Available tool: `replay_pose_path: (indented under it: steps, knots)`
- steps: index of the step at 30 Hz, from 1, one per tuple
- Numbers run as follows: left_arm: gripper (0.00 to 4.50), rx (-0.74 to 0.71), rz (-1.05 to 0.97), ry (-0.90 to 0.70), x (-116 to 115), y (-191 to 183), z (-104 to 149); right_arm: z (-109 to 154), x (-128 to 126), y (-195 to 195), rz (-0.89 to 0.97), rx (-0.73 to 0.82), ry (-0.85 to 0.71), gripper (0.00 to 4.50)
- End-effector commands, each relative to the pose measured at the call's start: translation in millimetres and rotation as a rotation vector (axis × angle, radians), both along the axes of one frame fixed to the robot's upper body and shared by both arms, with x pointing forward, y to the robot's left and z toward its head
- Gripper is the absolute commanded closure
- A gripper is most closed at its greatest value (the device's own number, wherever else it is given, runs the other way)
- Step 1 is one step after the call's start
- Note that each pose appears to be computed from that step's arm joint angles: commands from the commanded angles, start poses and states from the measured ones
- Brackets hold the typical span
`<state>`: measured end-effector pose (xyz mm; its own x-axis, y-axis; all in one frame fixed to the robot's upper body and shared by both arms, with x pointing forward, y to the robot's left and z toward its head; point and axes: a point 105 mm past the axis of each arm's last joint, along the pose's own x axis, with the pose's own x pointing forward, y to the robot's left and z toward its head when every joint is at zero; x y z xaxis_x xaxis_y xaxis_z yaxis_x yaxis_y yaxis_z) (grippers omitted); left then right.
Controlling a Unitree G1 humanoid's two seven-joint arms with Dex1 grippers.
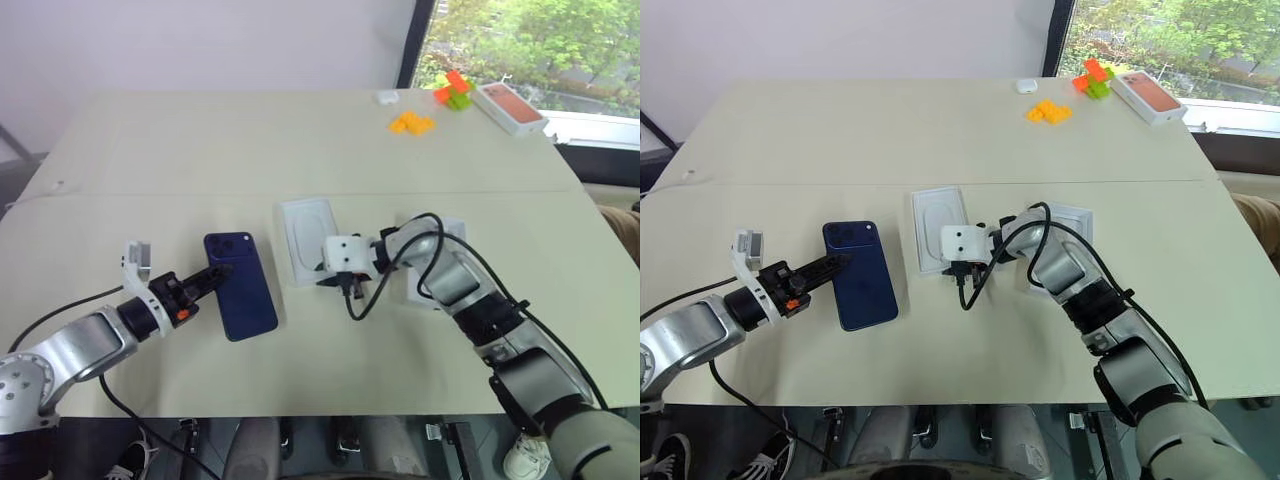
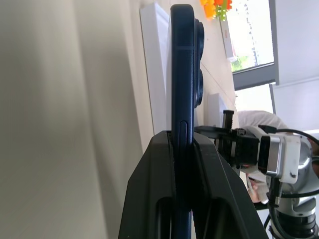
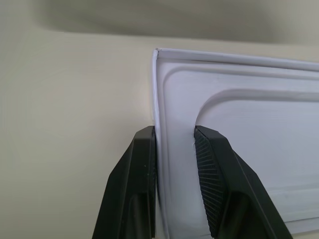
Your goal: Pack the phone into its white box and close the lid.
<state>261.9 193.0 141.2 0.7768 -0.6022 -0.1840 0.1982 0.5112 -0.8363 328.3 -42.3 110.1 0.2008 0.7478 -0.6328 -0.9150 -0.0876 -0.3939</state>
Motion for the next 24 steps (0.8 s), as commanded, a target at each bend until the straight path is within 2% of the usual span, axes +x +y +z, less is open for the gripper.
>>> replay_pose_path:
  steps: [1, 7, 11, 16, 24]
  knots:
    - [4.50, -0.013, -0.007, -0.079, 1, -2, 21, 12, -17, 0, -0.006, 0.061, 0.078, 3.34]
    - [4.50, -0.004, 0.015, -0.078, 3, 5, 22, 21, -30, -7, -0.122, 0.120, 0.138, 3.34]
    - [4.50, 0.019, 0.021, -0.074, 5, 10, 21, 14, -40, -14, -0.215, 0.106, 0.166, 3.34]
    - [4.50, 0.013, 0.009, -0.078, 8, 10, 23, 6, -51, -15, -0.237, 0.084, 0.171, 3.34]
    - [4.50, 0.016, -0.007, -0.093, 13, 5, 30, -1, -72, -11, -0.149, 0.080, 0.221, 3.34]
